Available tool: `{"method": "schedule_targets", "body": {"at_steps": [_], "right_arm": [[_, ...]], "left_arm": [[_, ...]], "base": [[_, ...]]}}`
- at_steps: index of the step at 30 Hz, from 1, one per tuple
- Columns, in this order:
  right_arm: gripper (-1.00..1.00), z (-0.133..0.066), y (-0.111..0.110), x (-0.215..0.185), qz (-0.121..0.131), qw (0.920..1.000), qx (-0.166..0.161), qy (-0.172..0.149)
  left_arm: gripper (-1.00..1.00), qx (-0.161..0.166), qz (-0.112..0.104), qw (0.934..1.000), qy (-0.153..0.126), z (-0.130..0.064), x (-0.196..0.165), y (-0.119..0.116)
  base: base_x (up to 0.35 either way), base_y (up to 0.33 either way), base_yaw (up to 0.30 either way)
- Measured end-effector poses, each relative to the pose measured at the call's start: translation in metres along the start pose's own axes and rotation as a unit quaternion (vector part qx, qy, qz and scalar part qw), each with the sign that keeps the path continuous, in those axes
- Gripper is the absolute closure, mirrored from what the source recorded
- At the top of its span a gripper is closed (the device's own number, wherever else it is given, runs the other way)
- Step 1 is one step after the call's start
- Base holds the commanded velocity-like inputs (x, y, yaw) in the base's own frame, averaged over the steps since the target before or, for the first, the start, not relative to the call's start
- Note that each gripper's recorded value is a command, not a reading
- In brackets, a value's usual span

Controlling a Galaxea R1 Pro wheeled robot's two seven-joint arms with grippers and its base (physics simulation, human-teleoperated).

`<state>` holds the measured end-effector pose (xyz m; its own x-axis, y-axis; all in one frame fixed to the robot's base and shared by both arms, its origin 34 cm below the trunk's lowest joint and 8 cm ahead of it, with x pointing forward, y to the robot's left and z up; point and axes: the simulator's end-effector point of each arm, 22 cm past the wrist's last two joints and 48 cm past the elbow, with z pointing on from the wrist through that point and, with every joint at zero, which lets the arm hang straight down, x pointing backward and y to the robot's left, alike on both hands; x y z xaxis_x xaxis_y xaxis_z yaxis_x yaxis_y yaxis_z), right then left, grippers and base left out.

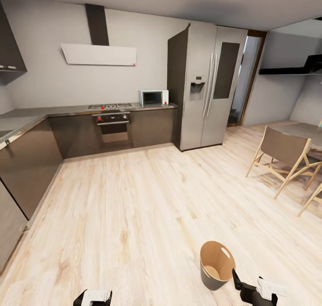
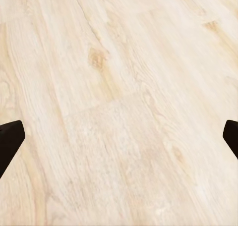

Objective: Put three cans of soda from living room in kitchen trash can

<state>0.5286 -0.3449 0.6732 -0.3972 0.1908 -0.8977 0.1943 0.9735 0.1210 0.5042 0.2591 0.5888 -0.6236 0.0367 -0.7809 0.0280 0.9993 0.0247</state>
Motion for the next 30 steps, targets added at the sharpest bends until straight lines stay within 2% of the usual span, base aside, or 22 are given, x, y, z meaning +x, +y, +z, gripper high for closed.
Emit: {"method": "schedule_targets", "body": {"at_steps": [30], "right_arm": [[-1.00,-0.0004,0.0039,-0.0060,0.002,0.9999,-0.008,-0.008]], "left_arm": [[-1.00,0.000,0.000,1.0000,-0.006,-0.0006,-0.0054,0.0000]], "base": [[0.012,0.006,-0.201]]}}
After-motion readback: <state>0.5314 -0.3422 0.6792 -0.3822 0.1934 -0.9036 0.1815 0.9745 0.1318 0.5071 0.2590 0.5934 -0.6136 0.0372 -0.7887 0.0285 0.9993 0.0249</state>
